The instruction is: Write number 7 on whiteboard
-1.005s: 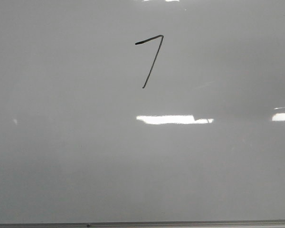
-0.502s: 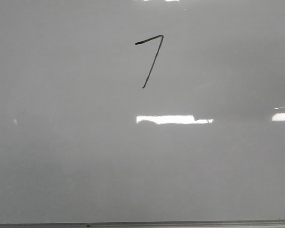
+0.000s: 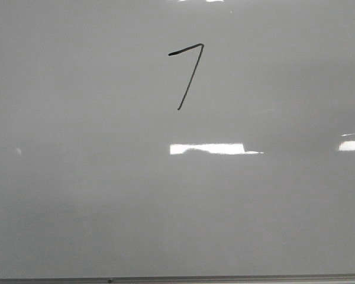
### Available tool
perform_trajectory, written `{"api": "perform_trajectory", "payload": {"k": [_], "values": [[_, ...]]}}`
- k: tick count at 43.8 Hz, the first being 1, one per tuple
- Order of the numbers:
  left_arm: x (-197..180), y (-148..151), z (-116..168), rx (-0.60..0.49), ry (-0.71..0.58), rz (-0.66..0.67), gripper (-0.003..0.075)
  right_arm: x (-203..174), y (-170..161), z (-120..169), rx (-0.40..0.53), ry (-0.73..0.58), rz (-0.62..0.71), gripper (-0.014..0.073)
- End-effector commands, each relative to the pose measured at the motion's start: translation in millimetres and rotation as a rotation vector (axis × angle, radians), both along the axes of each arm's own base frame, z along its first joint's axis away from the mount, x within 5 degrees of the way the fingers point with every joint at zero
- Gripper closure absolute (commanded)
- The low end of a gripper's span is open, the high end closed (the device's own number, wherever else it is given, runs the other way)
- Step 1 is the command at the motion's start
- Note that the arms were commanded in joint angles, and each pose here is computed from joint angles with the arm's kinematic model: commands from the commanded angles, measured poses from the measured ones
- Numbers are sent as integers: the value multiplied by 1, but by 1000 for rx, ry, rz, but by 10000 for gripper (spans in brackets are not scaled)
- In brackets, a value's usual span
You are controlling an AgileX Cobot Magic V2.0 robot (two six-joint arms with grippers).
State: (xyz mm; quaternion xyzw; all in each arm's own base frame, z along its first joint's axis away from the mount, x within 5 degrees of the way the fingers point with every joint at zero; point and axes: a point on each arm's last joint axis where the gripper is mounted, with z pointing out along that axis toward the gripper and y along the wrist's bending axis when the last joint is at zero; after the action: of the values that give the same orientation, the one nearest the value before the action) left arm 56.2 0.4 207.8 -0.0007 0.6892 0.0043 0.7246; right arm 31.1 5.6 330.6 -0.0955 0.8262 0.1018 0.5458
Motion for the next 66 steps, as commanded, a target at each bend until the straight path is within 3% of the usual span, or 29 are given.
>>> {"api": "perform_trajectory", "payload": {"k": [1,14,27,51,57,66], "values": [[-1,0,5,-11,-91,-5,741,3,2,-1,91,-191,-54,711],[-1,0,5,-11,-91,-5,741,17,-2,-74,127,-376,-227,708],[-1,0,5,-11,-91,-5,741,25,-6,-120,125,-502,-315,709],[-1,0,4,-11,-89,-5,741,24,-7,-123,117,-484,-327,713],[-1,0,4,-11,-89,-5,741,24,-7,-124,26,-490,-314,713],[-1,0,4,-11,-89,-5,741,24,-6,-124,13,-491,-301,713]]}}
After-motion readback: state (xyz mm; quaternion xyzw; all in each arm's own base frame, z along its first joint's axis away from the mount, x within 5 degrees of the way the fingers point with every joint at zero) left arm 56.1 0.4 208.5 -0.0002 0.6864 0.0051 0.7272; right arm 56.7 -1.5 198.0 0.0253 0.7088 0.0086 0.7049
